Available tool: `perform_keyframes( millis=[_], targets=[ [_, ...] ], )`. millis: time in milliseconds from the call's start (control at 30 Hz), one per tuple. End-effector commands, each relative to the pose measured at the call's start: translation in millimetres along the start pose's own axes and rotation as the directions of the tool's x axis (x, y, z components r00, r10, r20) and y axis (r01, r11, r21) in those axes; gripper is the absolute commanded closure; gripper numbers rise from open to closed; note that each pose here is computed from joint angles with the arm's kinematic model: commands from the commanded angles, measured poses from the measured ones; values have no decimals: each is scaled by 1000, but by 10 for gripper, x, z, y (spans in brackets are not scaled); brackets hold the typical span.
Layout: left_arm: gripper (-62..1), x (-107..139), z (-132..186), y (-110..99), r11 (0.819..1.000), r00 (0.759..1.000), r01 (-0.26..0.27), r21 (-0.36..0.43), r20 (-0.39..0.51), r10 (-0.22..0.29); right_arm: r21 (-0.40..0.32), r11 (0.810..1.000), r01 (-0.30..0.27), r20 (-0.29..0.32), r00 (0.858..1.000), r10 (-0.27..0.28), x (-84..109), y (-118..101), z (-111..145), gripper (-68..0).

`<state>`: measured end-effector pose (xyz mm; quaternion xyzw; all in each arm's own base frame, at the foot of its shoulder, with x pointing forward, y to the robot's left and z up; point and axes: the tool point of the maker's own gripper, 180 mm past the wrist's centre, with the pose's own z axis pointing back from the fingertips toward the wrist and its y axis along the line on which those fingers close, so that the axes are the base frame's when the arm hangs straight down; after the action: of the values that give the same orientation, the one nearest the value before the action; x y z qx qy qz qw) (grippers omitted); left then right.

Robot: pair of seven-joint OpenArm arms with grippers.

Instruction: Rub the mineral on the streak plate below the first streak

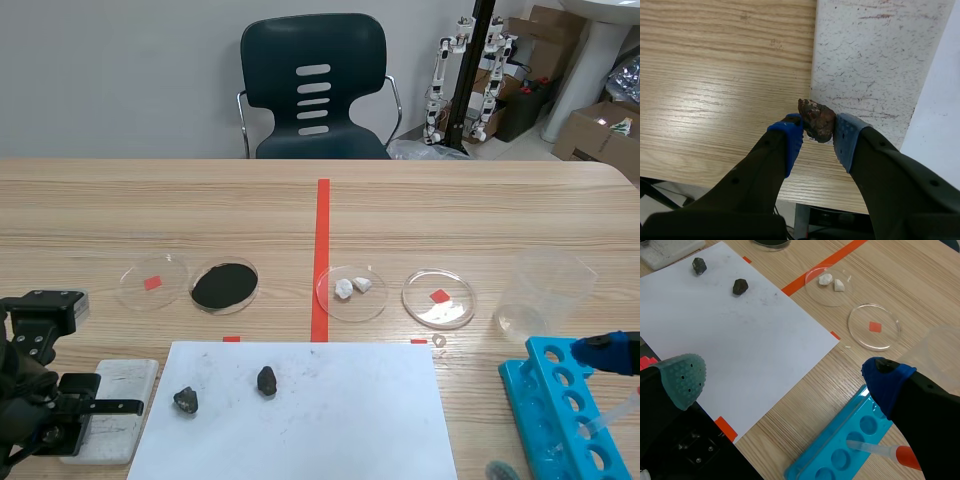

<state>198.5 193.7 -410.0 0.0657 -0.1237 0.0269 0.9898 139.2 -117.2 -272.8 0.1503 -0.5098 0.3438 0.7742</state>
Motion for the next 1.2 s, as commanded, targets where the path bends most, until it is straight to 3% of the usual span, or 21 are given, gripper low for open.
perform_keyframes(
  millis=[0, 167, 300, 400, 500, 600, 767, 833, 900, 1033, 1167],
  targets=[
    [-113, -110, -39, -116, 997, 1000, 7, -76, -28, -9, 6, 1000, 5, 36, 999, -5, 91, 18, -7, -679],
    [-113, -74, 18, -451, 965, 1000, 13, -262, -4, -15, 6, 1000, 5, 36, 999, -5, 91, 18, -7, -679],
    [-113, -55, 33, -504, 957, 1000, 13, -291, 6, -12, 6, 1000, 5, 36, 999, -5, 91, 18, -7, -679],
    [-113, -58, 7, -408, 971, 1000, 17, -239, 4, -17, 6, 1000, 5, 36, 999, -5, 91, 18, -7, -679],
    [-113, -94, -35, -162, 995, 1000, 7, -102, -19, -9, 6, 1000, 5, 36, 999, -5, 91, 18, -7, -679],
    [-113, -113, -44, 56, 1000, 1000, -6, 18, -31, 6, 6, 1000, 5, 36, 999, -5, 91, 18, -7, -679],
    [-113, -109, -43, 81, 999, 1000, -4, 33, -28, 5, 6, 1000, 5, 36, 999, -5, 91, 18, -7, -679],
    [-113, -110, -44, 10, 1000, 1000, -2, -6, -29, 2, 6, 1000, 5, 36, 999, -5, 91, 18, -7, -679],
    [-113, -92, -36, -152, 995, 1000, 3, -96, -18, -5, 6, 1000, 5, 36, 999, -5, 91, 18, -7, -679],
    [-113, -71, 25, -477, 961, 1000, 6, -277, -4, -7, 6, 1000, 5, 36, 999, -5, 91, 18, -7, -679],
    [-113, -59, 41, -528, 952, 1000, 5, -305, 2, -5, 6, 1000, 5, 36, 999, -5, 91, 18, -7, -679]
  ],
)
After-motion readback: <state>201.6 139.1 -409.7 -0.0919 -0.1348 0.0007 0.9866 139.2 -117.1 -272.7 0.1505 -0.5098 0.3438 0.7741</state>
